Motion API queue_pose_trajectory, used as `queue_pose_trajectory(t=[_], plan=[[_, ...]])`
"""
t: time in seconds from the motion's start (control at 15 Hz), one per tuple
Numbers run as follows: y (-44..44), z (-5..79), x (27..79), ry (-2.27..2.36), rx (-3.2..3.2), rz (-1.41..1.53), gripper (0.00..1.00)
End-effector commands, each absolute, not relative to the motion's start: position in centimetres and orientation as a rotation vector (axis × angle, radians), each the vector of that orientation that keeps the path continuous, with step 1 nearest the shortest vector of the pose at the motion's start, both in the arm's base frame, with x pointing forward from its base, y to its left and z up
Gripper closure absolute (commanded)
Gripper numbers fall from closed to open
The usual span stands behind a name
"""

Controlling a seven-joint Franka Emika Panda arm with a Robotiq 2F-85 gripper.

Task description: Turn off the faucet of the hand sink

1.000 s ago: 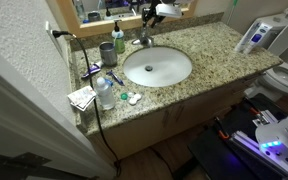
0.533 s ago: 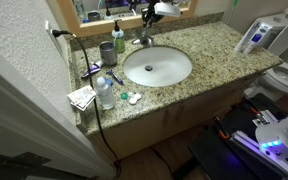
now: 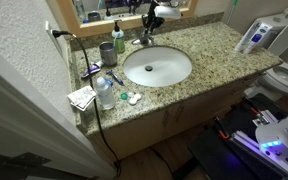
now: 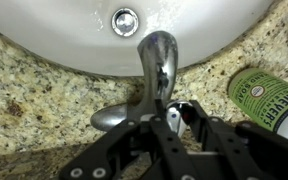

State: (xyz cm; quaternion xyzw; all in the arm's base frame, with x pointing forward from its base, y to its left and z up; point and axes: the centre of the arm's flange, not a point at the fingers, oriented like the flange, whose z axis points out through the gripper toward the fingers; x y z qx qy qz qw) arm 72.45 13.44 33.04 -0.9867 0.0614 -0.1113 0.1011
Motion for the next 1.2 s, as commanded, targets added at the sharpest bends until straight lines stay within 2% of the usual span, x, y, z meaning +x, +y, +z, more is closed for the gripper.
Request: queue_pose_trajectory(t=[0.0, 0.13, 0.2, 0.27, 0.4, 0.67, 0.73, 0.93, 1.0, 1.13], plan=[[12.6, 31.1, 71.3, 0.146, -2.997, -0.118, 0.93], [12.7, 30.3, 71.1, 0.141, -3.0, -0.101, 0.93], [12.7, 30.4, 71.0, 0.14, -2.998, -0.094, 0.46], [12.7, 30.7, 70.7, 0.131, -2.996, -0.082, 0.45], [12.6, 31.1, 69.2, 0.097, -3.015, 0.007, 0.32], [11.8, 34.1, 66.4, -0.015, -3.079, -0.001, 0.05], [11.5, 34.9, 65.7, -0.042, -3.095, -0.01, 0.0], [9.9, 35.0, 64.4, -0.045, -3.103, 0.001, 0.0], [11.7, 35.2, 67.1, -0.014, -3.092, -0.023, 0.0], [10.9, 35.3, 66.2, -0.014, -3.097, -0.009, 0.0]])
